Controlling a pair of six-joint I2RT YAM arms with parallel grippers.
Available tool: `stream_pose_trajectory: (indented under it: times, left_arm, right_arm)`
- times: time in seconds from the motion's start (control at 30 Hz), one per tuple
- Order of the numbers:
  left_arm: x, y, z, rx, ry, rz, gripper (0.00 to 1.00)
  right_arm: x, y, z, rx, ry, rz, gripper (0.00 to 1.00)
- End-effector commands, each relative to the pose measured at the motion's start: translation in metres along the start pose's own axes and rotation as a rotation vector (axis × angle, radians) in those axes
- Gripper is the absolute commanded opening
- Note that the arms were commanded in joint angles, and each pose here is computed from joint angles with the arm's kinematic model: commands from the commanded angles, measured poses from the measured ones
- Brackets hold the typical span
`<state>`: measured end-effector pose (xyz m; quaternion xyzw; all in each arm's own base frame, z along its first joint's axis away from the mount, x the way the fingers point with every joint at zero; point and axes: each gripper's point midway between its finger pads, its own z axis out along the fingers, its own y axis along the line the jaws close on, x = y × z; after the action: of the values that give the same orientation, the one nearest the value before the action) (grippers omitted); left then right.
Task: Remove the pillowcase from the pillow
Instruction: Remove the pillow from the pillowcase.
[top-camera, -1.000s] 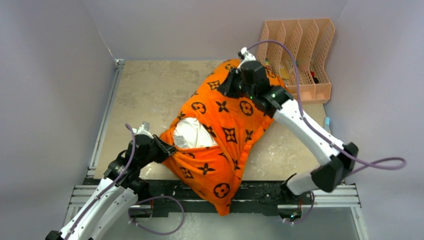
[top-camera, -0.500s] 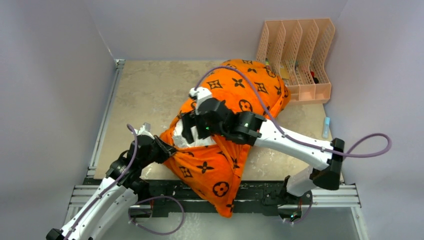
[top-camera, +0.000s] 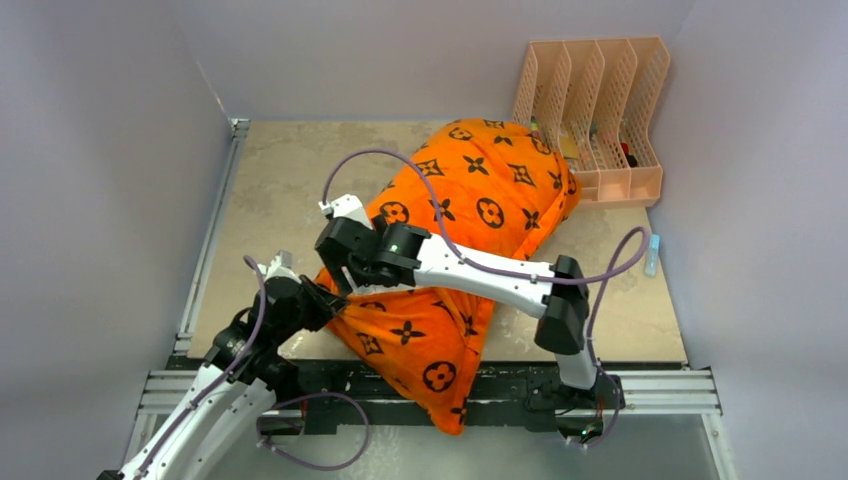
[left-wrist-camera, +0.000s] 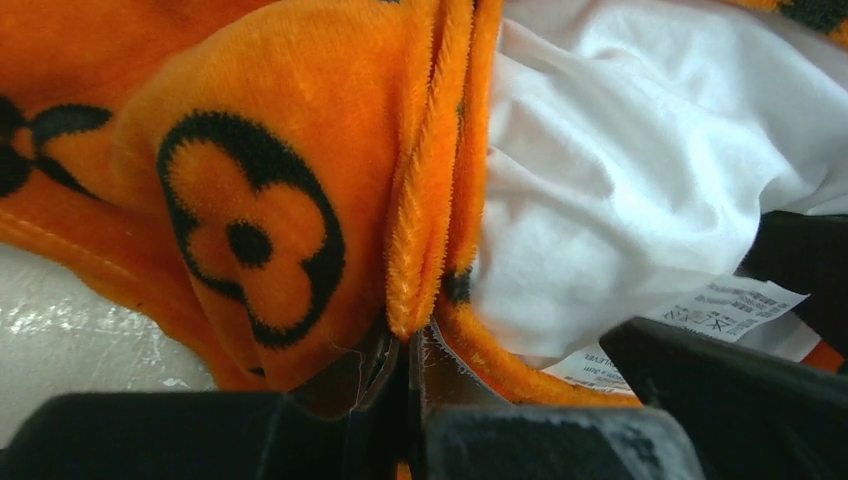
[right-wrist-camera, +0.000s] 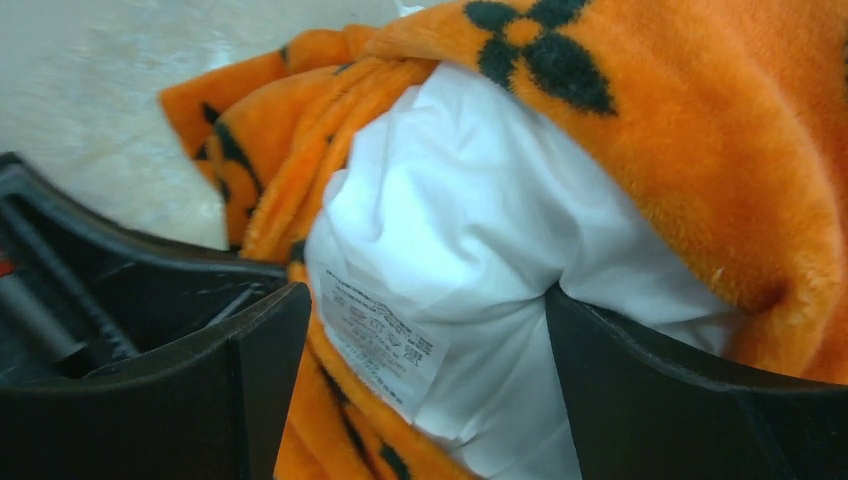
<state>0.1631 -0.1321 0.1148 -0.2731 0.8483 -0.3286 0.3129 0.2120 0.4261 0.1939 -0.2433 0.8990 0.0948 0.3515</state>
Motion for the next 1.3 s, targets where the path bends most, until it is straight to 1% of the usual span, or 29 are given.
stream_pose_trajectory:
  times: [0.0,0.07,0.17,0.2,0.3,0.4,0.43,0.5,0.53,0.6,0.7,0.73,0.8,0.9,0.97,1.0,1.03,1.1,1.13,1.2,1.23,1.27]
  left_arm:
    - [-0.001,0.021,-0.011,-0.114,-0.013,0.0,0.0]
    - [-0.004,0.019,-0.013,-0.109,-0.023,-0.003,0.0]
    - [-0.004,0.02,-0.013,-0.113,-0.023,-0.004,0.0]
    - [-0.003,0.021,-0.013,-0.117,-0.02,-0.004,0.0]
    - [-0.001,0.025,-0.014,-0.137,-0.014,-0.005,0.0]
    - [-0.001,0.02,-0.011,-0.094,-0.018,-0.018,0.0]
    - [0.001,0.018,-0.01,-0.083,-0.012,-0.023,0.0]
    - [0.001,0.016,-0.009,-0.076,-0.006,-0.029,0.0]
    - [0.001,0.016,-0.009,-0.075,-0.006,-0.027,0.0]
    - [0.0,0.015,-0.011,-0.077,-0.012,-0.026,0.0]
    - [-0.001,0.014,-0.013,-0.07,-0.018,-0.027,0.0]
    - [-0.001,0.015,-0.015,-0.075,-0.02,-0.027,0.0]
    - [-0.004,0.019,-0.019,-0.095,-0.035,-0.02,0.0]
    - [-0.008,0.022,-0.024,-0.12,-0.053,-0.009,0.0]
    - [-0.008,0.02,-0.023,-0.115,-0.05,-0.012,0.0]
    - [-0.008,0.019,-0.021,-0.112,-0.046,-0.015,0.0]
    - [-0.009,0.017,-0.02,-0.11,-0.048,-0.016,0.0]
    - [-0.011,0.014,-0.021,-0.111,-0.054,-0.01,0.0]
    - [-0.013,0.014,-0.021,-0.117,-0.058,-0.004,0.0]
    - [-0.019,0.014,-0.026,-0.138,-0.079,0.008,0.0]
    - [-0.021,0.015,-0.027,-0.152,-0.087,0.011,0.05]
    - [-0.024,0.015,-0.028,-0.163,-0.1,0.012,0.21]
  right_arm:
    - [-0.011,-0.046,-0.008,0.226,0.015,-0.178,0.9]
    - [-0.018,-0.042,-0.008,0.195,0.012,-0.249,0.9]
    - [-0.037,-0.03,-0.015,0.111,-0.053,-0.336,0.9]
    - [-0.047,-0.025,-0.025,0.093,-0.078,-0.343,0.9]
    - [-0.061,0.002,-0.051,-0.1,-0.109,-0.344,0.9]
    - [-0.063,0.019,-0.044,-0.246,-0.111,-0.365,0.87]
    - [-0.061,0.021,-0.036,-0.26,-0.099,-0.374,0.85]
    - [-0.053,0.02,-0.018,-0.239,-0.056,-0.388,0.79]
    - [-0.045,0.021,-0.01,-0.233,-0.024,-0.399,0.78]
    - [-0.025,0.019,0.011,-0.211,0.026,-0.406,0.78]
    - [0.002,0.008,0.041,-0.173,0.085,-0.463,0.77]
    - [0.01,-0.001,0.047,-0.135,0.121,-0.469,0.78]
    - [0.031,-0.012,0.049,-0.119,0.19,-0.511,0.84]
    - [0.059,-0.018,0.047,-0.17,0.235,-0.544,0.85]
    - [0.065,-0.018,0.042,-0.194,0.229,-0.54,0.87]
    - [0.071,-0.017,0.039,-0.222,0.251,-0.54,0.89]
    - [0.074,-0.021,0.04,-0.205,0.267,-0.545,0.92]
    - [0.081,-0.044,0.049,-0.092,0.303,-0.572,0.98]
    - [0.086,-0.055,0.056,-0.056,0.327,-0.574,0.99]
    - [0.094,-0.077,0.07,-0.012,0.377,-0.529,0.99]
    - [0.095,-0.091,0.079,0.026,0.384,-0.492,0.99]
    - [0.098,-0.11,0.086,0.084,0.397,-0.466,0.98]
